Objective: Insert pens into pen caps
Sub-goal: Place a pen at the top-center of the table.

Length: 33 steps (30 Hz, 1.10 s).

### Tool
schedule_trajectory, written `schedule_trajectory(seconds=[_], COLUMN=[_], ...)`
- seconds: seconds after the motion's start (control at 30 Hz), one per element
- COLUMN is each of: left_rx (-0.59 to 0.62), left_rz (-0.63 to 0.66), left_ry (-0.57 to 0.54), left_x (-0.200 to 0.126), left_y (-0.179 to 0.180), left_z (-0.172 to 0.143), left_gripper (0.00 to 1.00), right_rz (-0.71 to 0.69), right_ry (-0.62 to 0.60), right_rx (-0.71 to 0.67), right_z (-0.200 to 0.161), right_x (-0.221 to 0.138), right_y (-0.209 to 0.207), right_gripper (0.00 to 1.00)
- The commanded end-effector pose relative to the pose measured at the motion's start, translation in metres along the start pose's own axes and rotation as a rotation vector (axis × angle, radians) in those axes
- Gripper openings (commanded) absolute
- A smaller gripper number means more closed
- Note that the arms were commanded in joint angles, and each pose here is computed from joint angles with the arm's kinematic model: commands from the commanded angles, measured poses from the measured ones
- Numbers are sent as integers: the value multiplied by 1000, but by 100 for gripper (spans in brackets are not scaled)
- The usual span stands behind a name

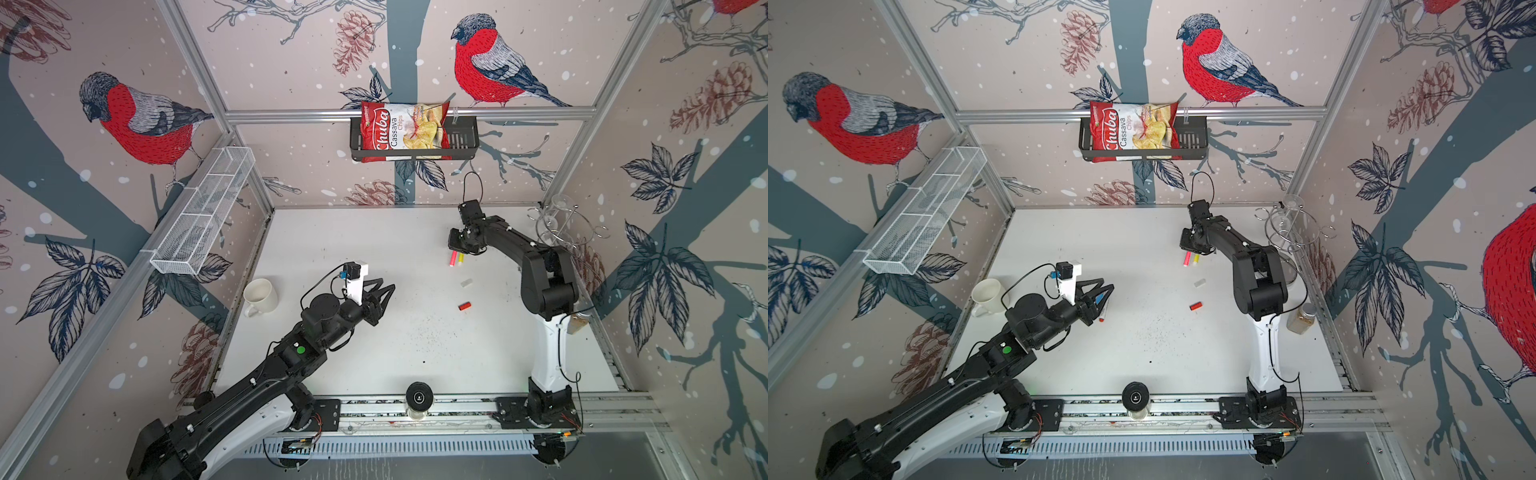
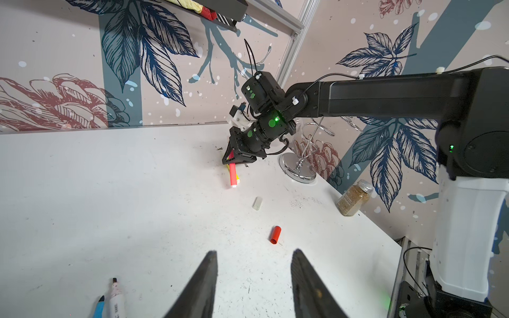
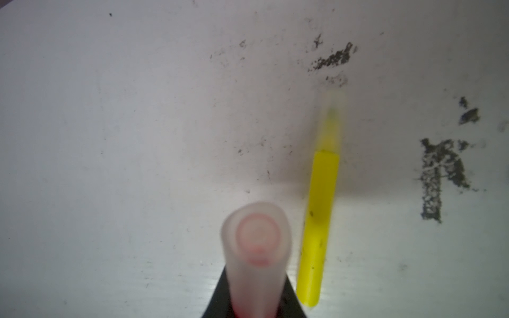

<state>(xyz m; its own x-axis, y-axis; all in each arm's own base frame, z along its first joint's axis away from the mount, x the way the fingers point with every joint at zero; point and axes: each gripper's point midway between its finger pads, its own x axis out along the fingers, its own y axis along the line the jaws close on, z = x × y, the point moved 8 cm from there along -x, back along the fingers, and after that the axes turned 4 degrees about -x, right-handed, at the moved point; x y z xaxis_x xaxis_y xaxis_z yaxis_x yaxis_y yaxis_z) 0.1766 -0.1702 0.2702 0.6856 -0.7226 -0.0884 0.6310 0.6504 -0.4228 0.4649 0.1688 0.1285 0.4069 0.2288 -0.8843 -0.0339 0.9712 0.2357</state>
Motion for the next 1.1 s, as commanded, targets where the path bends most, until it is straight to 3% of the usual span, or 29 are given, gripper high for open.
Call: schedule_trajectory(seconds=[0.0, 0.43, 1.07], left_rx=[-1, -8, -12], left_rz=[-5, -11, -15], left_ry=[-4, -18, -35], left_x=[-2, -10, -16], left_y=[-1, -2, -5], left_z=[2, 4, 8], left_gripper=[45, 45, 45], right_rz=[-43, -137, -160], right_ry=[17, 13, 25], right_rx=[-10, 21, 23], right_z=[2, 21, 28], right_x=[5, 17, 23], right_y=[-4, -17, -21], right_gripper=[0, 7, 19])
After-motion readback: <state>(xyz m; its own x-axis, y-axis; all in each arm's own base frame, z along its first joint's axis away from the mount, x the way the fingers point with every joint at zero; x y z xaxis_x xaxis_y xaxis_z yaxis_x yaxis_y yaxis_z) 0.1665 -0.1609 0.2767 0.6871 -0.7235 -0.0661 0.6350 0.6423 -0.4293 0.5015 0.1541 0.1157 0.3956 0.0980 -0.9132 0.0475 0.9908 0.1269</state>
